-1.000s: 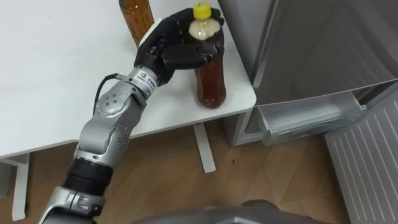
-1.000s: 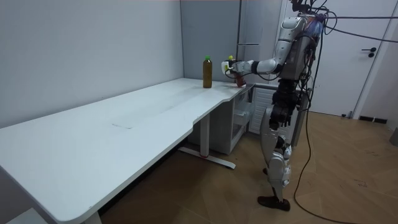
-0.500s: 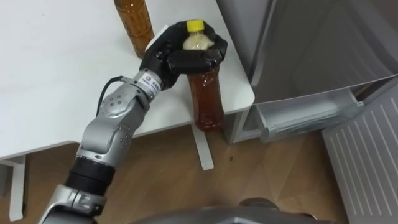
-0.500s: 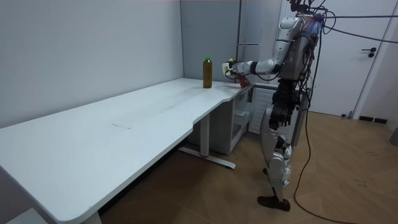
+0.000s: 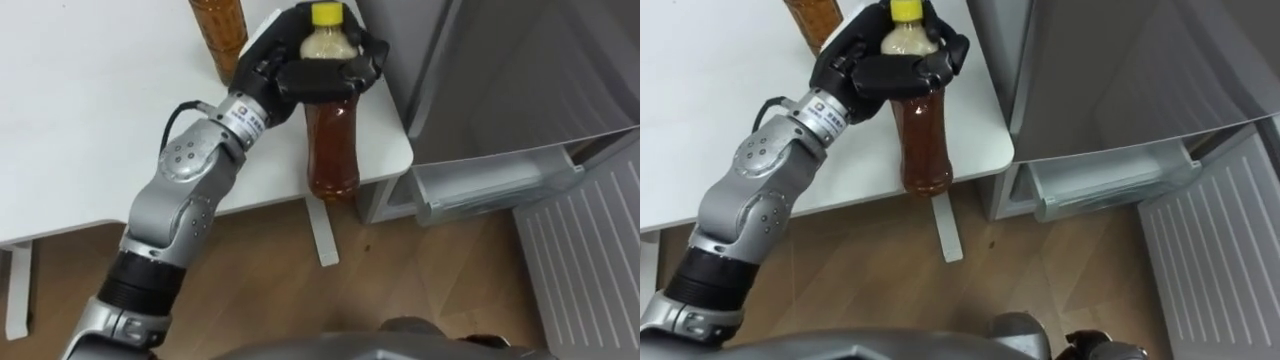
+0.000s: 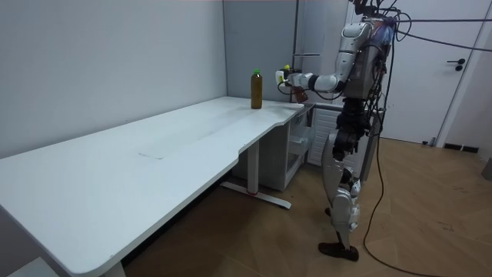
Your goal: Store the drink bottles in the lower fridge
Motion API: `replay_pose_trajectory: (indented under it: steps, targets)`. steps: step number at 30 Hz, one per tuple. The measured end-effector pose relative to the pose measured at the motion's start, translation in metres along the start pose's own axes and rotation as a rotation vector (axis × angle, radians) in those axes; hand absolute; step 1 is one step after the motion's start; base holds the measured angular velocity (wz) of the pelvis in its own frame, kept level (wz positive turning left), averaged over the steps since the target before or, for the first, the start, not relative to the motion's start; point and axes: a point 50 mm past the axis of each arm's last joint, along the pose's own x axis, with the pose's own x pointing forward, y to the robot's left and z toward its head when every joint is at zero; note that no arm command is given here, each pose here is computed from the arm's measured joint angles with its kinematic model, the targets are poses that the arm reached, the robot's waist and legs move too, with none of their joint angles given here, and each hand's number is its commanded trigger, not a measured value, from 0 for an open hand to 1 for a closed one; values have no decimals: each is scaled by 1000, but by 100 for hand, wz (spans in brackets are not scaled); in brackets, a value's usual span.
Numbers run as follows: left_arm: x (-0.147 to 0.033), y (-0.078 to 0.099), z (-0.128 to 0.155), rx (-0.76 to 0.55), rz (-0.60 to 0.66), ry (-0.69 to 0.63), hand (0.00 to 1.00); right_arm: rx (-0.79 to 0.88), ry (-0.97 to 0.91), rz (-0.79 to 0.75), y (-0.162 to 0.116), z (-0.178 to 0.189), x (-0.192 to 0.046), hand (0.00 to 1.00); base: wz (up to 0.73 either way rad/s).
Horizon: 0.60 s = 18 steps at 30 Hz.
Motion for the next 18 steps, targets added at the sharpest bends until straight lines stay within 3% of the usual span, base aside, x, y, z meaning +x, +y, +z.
replay_pose_trajectory:
  steps: [6,11,15,18]
  targets:
    - [1,-6,-3,-11,-30,13,100,-110,-78,-50,-16,18,-5,0,0]
    - [3,-14,-6,-50,-69,16,100,-152,-250,-110,-30,56,-17,0,1]
    - [4,-20,-9,-72,-95,24,100,-152,-360,-111,-26,75,-26,0,-1]
    - [5,-31,-12,-196,-148,19,100,-92,-530,-33,-4,104,-37,0,3]
